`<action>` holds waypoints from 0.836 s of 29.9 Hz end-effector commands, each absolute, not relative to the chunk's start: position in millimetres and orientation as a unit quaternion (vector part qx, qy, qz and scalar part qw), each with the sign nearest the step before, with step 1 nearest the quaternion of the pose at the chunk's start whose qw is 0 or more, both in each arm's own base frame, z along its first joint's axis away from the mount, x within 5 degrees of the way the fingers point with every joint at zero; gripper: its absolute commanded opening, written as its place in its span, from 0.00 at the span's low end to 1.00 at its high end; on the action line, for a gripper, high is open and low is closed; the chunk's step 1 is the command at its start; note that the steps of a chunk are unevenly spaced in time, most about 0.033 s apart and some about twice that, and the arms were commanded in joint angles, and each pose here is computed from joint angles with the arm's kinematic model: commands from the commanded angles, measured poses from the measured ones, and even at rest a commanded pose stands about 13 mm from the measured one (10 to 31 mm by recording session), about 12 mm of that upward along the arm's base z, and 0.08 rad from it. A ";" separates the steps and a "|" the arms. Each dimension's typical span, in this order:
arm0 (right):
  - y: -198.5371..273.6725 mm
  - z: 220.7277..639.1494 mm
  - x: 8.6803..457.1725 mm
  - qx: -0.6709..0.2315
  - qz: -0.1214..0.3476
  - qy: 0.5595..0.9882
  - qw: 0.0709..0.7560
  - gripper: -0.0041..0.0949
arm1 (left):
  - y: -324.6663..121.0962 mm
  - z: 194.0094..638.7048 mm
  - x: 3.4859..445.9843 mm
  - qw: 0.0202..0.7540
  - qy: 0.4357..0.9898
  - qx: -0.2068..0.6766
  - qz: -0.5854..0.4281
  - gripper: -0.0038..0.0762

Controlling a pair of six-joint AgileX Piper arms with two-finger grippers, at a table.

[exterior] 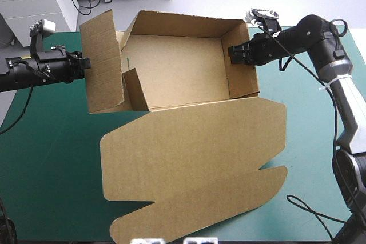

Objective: Fold the box

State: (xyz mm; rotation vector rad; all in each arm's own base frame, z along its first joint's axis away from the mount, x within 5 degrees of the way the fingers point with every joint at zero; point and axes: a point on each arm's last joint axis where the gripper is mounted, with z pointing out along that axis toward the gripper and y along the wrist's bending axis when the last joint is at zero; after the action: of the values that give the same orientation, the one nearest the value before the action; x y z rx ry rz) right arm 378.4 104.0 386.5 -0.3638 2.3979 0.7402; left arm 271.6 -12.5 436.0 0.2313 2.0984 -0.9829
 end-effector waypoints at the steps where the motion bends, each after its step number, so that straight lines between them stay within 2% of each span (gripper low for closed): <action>1: 112.3 423.9 364.6 -0.124 0.308 0.870 0.365 0.02 | -24.4 463.0 246.3 0.417 0.798 0.126 -0.417 0.04; 25: 135.9 421.5 371.0 -0.113 0.311 0.858 0.393 0.02 | -28.6 474.7 228.6 0.430 0.791 0.130 -0.415 0.04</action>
State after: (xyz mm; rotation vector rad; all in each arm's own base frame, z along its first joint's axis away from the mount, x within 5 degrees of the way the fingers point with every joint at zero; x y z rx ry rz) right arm 381.7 132.4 388.0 -0.3372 2.3192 0.7296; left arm 244.2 -19.4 457.0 0.2692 2.0404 -0.9514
